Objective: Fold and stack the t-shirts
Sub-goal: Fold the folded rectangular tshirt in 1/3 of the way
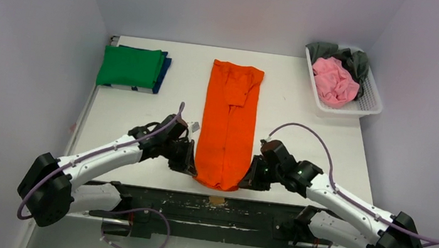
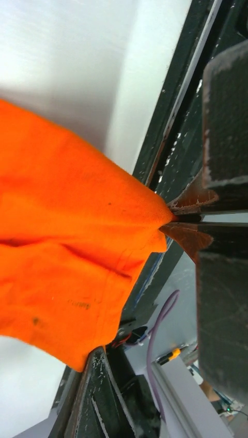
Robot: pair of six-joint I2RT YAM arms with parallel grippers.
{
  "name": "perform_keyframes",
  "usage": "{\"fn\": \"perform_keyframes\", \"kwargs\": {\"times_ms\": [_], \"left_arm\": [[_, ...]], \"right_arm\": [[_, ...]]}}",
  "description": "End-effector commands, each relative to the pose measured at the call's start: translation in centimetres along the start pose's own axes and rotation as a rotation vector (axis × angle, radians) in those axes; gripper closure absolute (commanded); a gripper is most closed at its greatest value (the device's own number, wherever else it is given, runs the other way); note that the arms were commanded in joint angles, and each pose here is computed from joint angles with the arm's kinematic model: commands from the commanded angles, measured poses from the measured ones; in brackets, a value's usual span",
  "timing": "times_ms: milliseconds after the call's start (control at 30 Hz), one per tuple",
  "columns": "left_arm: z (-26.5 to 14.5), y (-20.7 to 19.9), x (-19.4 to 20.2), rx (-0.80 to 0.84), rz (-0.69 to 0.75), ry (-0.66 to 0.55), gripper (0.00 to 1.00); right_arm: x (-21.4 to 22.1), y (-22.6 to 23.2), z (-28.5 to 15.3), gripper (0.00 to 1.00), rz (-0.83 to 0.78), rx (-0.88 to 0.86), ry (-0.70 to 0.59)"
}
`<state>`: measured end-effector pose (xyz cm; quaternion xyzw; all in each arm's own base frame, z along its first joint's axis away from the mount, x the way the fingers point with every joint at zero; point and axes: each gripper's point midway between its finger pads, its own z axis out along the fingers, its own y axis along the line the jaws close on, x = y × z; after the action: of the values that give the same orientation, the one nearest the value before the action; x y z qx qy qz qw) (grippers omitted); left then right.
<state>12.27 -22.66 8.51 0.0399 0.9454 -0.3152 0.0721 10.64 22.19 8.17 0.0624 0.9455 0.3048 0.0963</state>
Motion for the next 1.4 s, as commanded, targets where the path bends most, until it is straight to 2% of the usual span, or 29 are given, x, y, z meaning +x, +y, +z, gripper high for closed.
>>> {"fn": "perform_keyframes", "kwargs": {"times_ms": [0, 367, 600, 833, 1100, 1367], "left_arm": [[-0.5, -1.9, -4.3, -0.018, -0.004, -0.074, 1.00], [-1.4, -2.4, -13.7, -0.058, -0.046, -0.170, 1.00], [0.2, -1.6, -19.9, -0.093, -0.087, -0.192, 1.00], [1.8, -1.4, -25.3, -0.092, -0.106, -0.215, 1.00], [2.5, 0.9, -28.4, -0.116, -0.164, -0.212, 1.00], [3.1, 2.6, -30.0, -0.122, -0.176, -0.188, 1.00]], "right_arm": [[-3.3, 2.4, -0.3, 1.00, -0.057, -0.003, -0.092], [-13.3, 4.4, 0.5, 1.00, -0.088, -0.010, -0.166], [-20.1, 4.2, 1.6, 1.00, -0.077, -0.032, -0.181], [-26.1, 4.0, 2.4, 1.00, -0.053, -0.079, -0.262], [-29.8, 3.6, 3.9, 1.00, -0.040, -0.083, -0.275], [-31.6, 2.6, 6.0, 1.00, -0.008, -0.070, -0.260]]}}
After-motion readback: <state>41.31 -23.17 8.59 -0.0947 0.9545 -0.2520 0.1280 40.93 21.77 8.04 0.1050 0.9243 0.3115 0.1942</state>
